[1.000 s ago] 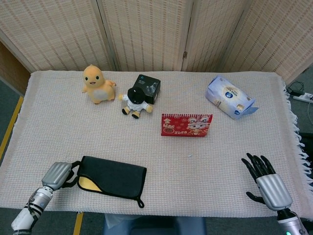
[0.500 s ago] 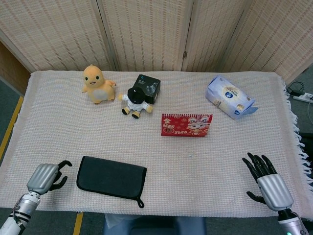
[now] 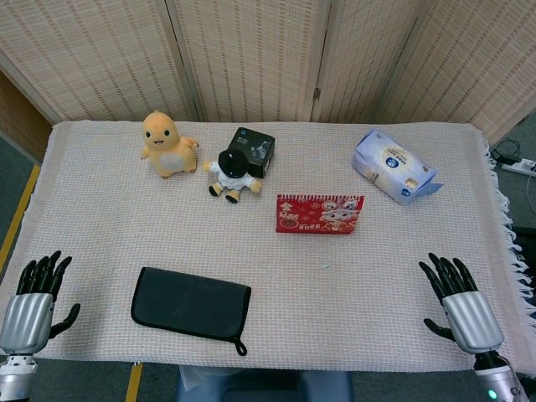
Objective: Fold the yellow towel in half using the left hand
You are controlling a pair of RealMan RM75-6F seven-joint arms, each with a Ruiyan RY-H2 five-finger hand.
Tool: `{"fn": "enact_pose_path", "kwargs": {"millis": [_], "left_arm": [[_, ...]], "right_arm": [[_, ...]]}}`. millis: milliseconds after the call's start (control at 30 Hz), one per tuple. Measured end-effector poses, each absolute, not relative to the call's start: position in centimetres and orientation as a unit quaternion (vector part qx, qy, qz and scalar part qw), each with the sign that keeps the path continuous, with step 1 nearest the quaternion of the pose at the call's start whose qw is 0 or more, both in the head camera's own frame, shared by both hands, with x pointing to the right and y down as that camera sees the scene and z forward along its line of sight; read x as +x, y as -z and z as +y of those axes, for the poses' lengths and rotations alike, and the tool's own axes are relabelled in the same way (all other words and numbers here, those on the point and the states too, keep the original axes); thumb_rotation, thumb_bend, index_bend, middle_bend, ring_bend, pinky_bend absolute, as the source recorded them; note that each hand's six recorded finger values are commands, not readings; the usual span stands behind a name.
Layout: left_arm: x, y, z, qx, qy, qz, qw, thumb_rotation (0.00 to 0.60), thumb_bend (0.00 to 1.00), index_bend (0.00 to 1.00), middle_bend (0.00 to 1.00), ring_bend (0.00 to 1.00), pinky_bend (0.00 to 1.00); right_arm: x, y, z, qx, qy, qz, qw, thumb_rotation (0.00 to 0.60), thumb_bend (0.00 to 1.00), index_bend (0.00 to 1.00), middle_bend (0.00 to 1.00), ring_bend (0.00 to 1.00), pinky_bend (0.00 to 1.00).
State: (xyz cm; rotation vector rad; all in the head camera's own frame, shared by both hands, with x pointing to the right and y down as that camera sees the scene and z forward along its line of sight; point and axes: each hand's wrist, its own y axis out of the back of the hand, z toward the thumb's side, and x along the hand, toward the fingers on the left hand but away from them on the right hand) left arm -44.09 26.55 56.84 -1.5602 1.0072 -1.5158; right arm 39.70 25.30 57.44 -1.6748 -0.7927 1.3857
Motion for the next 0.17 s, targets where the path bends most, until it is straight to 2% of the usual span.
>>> {"fn": "enact_pose_path", "kwargs": {"millis": [167], "left_arm": [[-43.56, -57.15, 27.81, -0.622, 0.606, 0.359, 0.342, 0.600, 0.35, 0.08, 0.03, 0.01, 0.00]], "right_arm": [[39.33, -57.61, 25.48, -0.666, -0.548, -0.307, 0.402, 0.600, 0.11, 0.00, 0.00, 0.00, 0.00]]}}
